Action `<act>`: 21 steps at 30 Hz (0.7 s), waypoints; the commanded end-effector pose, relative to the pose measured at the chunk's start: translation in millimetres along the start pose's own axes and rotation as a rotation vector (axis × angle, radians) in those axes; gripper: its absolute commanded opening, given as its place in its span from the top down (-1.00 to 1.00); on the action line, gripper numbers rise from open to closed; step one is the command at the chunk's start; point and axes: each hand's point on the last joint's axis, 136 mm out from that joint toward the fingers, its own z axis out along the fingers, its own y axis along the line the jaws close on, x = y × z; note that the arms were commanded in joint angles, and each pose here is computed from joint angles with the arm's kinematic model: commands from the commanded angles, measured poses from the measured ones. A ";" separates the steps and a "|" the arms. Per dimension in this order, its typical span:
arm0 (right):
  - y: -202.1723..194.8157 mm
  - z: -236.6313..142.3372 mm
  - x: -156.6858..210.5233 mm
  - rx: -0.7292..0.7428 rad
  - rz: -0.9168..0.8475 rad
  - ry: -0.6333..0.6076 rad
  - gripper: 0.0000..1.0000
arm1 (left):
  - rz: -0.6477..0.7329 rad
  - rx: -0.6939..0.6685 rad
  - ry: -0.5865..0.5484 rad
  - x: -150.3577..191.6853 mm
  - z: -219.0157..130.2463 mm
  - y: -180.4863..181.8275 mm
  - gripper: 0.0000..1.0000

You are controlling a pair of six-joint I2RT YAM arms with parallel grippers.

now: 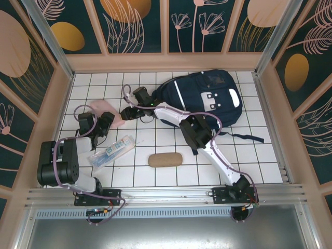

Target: Pack the student bag

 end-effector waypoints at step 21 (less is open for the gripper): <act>-38.6 -214.5 -71.7 0.730 0.058 -0.283 0.14 | 0.138 0.117 0.069 -3.2 -7.5 -60.6 0.47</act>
